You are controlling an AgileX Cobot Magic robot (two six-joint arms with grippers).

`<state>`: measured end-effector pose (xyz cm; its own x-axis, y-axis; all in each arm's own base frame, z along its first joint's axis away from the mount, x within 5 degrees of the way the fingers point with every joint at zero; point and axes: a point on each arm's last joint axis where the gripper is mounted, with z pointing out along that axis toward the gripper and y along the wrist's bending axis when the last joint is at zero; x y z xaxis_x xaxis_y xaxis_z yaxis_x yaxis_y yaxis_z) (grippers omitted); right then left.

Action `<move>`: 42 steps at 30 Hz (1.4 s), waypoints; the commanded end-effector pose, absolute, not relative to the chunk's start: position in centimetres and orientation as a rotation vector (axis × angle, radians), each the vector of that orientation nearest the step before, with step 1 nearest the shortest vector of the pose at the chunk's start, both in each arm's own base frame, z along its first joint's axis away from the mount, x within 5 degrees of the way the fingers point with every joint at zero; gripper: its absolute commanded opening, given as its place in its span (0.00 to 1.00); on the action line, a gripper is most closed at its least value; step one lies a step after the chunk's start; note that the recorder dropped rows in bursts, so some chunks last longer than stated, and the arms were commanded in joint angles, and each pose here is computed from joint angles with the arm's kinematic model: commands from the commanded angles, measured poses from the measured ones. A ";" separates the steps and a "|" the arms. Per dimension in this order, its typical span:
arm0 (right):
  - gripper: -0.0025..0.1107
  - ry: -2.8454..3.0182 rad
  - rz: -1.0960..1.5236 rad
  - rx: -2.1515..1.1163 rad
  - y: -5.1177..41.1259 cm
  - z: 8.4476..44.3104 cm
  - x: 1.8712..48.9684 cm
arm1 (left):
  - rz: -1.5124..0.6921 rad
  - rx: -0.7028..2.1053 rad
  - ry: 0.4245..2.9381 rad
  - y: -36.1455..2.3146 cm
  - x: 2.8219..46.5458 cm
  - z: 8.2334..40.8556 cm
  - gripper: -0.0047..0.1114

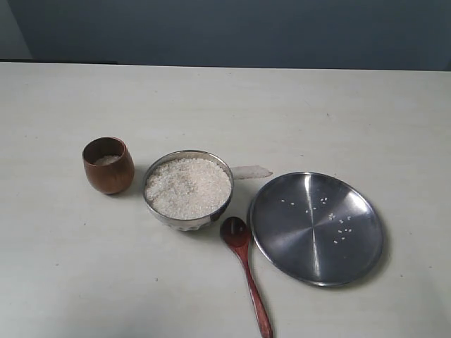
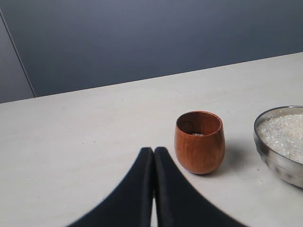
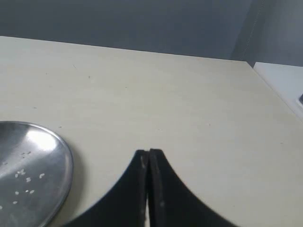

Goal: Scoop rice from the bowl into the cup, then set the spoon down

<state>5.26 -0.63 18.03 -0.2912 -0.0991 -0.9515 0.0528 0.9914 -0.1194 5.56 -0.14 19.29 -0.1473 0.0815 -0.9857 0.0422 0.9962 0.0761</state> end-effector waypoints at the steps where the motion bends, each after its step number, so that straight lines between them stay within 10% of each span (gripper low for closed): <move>1: 0.02 1.845 -0.159 -0.036 -0.7 18.1 5.3 | 0.033 0.094 1.712 -0.1 5.6 19.2 0.04; 19: 0.02 1.575 -0.176 -0.079 -0.4 20.5 5.6 | 0.033 0.094 1.708 -0.1 5.6 19.3 0.04; 42: 0.02 1.127 0.544 0.707 -1.9 22.9 5.1 | -0.494 -0.397 1.436 -0.2 5.6 21.4 0.04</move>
<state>5.17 -1.77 22.89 0.3259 0.6929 -0.6432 -0.0380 0.6894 0.7234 5.60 -0.05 21.78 0.0964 -0.5022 -0.8593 0.0793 0.8645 -0.4963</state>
